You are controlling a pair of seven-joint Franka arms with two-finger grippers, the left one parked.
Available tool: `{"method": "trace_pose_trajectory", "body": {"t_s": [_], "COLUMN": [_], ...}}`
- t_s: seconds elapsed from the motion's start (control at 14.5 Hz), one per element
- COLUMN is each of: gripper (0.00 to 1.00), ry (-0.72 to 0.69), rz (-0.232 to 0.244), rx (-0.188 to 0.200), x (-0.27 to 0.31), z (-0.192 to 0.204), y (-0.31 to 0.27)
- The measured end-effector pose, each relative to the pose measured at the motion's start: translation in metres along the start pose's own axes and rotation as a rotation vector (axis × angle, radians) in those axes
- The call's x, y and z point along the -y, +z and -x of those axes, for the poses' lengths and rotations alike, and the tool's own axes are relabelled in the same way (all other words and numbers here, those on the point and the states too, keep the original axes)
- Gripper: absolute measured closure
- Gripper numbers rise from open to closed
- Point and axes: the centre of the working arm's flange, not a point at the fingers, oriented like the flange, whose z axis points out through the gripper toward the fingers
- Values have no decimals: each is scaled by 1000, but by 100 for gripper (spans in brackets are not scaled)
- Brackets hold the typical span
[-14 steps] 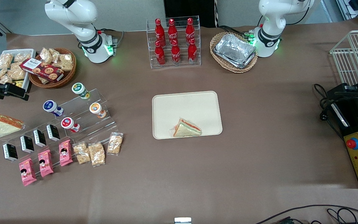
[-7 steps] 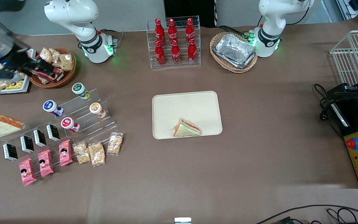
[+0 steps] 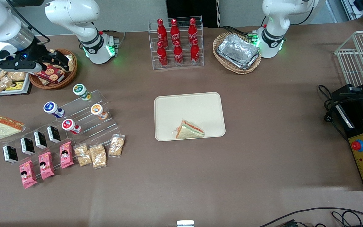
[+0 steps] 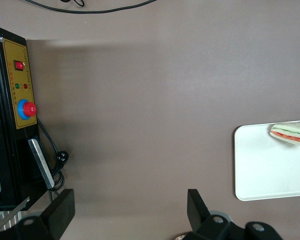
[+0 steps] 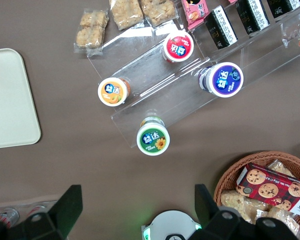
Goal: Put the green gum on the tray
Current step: 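Move the open right gripper over the green-label gum bottle on the stand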
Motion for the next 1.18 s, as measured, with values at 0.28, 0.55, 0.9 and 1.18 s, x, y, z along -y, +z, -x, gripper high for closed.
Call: {"method": "trace_pose_trajectory", "body": {"t_s": [0.28,0.55,0.9,1.18], "gripper": [0,0,0,0], "ry": [-1,3,8,-11], "rz": [-1,3,4,2], "rx": [-3,33,40,40], "x": [0,-2,-4,-8], "z": [-11,-21,-32,-27], "y": [27,71,116,141]}}
